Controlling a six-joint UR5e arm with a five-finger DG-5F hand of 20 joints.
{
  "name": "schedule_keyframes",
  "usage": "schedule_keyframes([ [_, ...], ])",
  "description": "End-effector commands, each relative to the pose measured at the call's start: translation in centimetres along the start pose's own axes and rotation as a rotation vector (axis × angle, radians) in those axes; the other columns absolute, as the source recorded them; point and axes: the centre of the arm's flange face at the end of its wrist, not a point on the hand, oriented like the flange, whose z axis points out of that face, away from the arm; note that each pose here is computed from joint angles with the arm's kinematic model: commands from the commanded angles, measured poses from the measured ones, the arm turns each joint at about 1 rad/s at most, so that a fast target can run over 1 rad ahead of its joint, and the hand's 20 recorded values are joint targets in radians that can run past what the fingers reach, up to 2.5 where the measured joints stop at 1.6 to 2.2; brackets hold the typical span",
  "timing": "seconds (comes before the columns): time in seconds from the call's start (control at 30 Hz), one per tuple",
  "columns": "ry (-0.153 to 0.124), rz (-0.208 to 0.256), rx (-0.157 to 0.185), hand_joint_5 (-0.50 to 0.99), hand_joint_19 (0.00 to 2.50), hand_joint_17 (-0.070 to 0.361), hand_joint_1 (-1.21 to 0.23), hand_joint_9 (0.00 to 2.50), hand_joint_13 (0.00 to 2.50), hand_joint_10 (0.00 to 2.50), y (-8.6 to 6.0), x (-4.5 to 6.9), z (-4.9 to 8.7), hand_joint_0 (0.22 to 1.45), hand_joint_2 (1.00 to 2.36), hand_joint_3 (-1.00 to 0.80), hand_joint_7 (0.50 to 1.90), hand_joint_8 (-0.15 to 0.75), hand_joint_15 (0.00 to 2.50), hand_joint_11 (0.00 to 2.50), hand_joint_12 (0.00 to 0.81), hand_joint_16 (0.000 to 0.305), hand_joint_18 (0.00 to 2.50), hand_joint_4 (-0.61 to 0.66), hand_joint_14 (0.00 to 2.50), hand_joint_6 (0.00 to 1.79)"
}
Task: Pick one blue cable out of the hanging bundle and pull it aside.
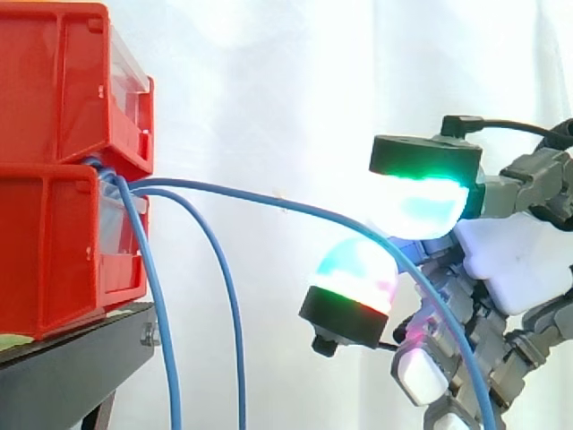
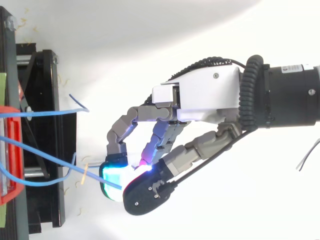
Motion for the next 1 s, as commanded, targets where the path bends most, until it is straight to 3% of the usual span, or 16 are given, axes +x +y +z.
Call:
schedule_keyframes([
  [0.0,-0.001,0.0,-0.002,-0.03,0.63,0.144,-0.6,0.99,0.78,0.0,0.11,-0.01,-0.03,0.44,1.0,-0.5,0.92,0.225,0.39,0.04,0.405,0.064,0.52,-0.08,0.02,0.84],
  [0.43,0.0,0.0,0.001,0.01,0.63,0.159,-0.6,1.11,0.88,0.0,0.08,0.0,-0.06,0.35,1.0,-0.5,0.91,0.228,0.38,0.0,0.426,0.071,0.65,-0.16,0.02,0.79],
  [0.67,0.0,0.0,0.001,0.04,0.62,0.154,-0.65,1.19,0.9,0.0,0.08,0.0,-0.06,0.34,1.0,-0.5,1.05,0.182,0.38,0.0,0.408,0.068,0.68,-0.27,0.01,0.71],
  [0.97,0.0,0.0,0.002,0.06,0.6,0.142,-0.73,1.21,0.91,0.0,0.04,0.0,-0.01,0.36,1.0,-0.5,1.11,0.165,0.36,0.0,0.381,0.063,0.68,-0.34,0.01,0.69],
])
